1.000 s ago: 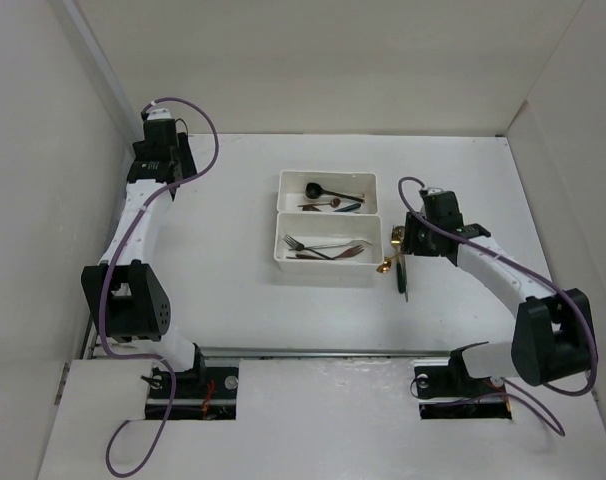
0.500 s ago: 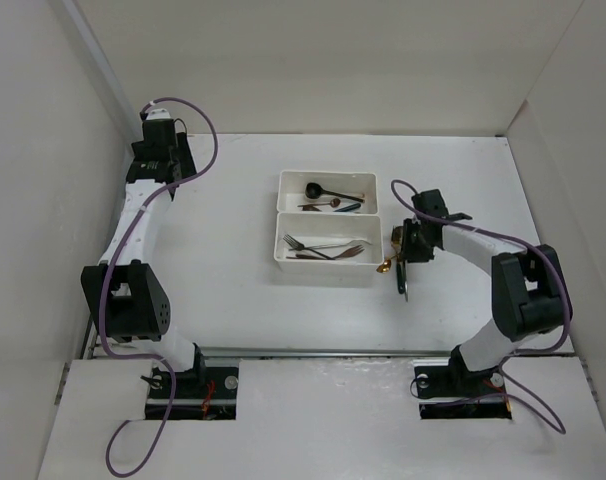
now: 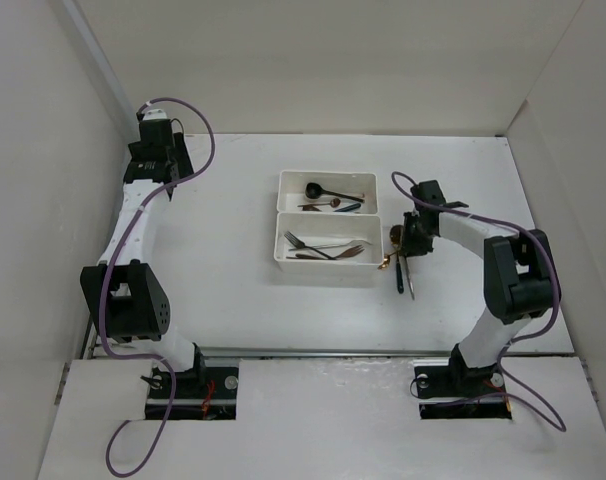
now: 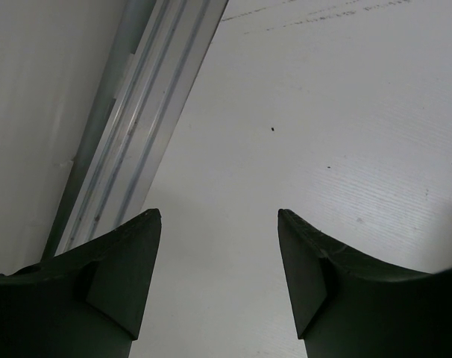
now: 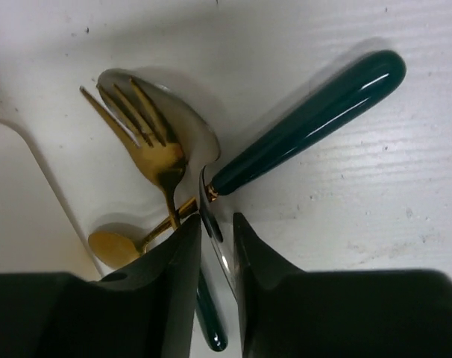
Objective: Sort the eating utensils into containers
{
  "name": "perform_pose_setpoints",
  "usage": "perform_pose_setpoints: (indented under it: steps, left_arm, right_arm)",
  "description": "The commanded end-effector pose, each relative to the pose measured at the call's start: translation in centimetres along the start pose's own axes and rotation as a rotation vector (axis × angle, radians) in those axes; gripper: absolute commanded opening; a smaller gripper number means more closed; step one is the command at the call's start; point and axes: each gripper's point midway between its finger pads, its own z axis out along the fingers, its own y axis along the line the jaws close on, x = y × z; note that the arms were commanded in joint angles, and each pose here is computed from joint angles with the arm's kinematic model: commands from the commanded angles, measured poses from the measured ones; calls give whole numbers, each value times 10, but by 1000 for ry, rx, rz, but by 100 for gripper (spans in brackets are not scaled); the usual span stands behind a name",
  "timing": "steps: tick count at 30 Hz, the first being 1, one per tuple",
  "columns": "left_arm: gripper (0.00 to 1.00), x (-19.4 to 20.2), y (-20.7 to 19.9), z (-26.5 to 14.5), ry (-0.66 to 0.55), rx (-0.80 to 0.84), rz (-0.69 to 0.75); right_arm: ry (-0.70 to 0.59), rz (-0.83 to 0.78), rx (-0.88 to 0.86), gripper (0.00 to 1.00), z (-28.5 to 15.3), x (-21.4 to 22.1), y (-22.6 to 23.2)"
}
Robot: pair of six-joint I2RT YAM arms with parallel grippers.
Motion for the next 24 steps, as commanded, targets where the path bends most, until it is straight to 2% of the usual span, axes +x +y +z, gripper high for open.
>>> perform_pose_setpoints:
  steps: [1, 2, 3, 6, 9, 14, 18, 21, 22, 23, 24]
  left_arm:
    - [61, -17, 6, -4, -51, -10, -34]
    - [61, -17, 6, -4, -51, -10, -34]
    - [61, -17, 6, -4, -51, -10, -34]
    - [61, -19, 7, -7, -60, -9, -36]
    - [61, -19, 7, -7, -60, -9, -36]
    - [61, -16, 8, -6, -53, -19, -34]
    - [61, -16, 8, -6, -53, -19, -34]
    - [61, -16, 8, -6, -53, -19, -34]
    - [61, -16, 8, -6, -53, -19, -34]
    - [61, -16, 8, -6, -53, -19, -34]
    - [61, -16, 8, -6, -53, -19, -34]
  right_arm:
    - [32, -16, 39, 27, 3, 2, -1]
    - [32, -35, 35, 21, 4, 1, 2]
    - [32, -48, 34, 0, 4, 1, 2]
    - [23, -39, 34, 0, 2, -2, 0]
    - [-56, -58, 61, 0, -15, -26, -6]
    - [-237, -198, 146, 0, -78, -81, -14]
    - [-382, -297, 281, 0, -130, -134, -26]
    - [-547, -586, 239, 0, -157, -167, 23]
    - [-599, -711, 207, 0, -160, -163, 54]
    - [-732, -785, 192, 0, -170, -181, 82]
    - [-803, -958, 231, 0, -183, -188, 97]
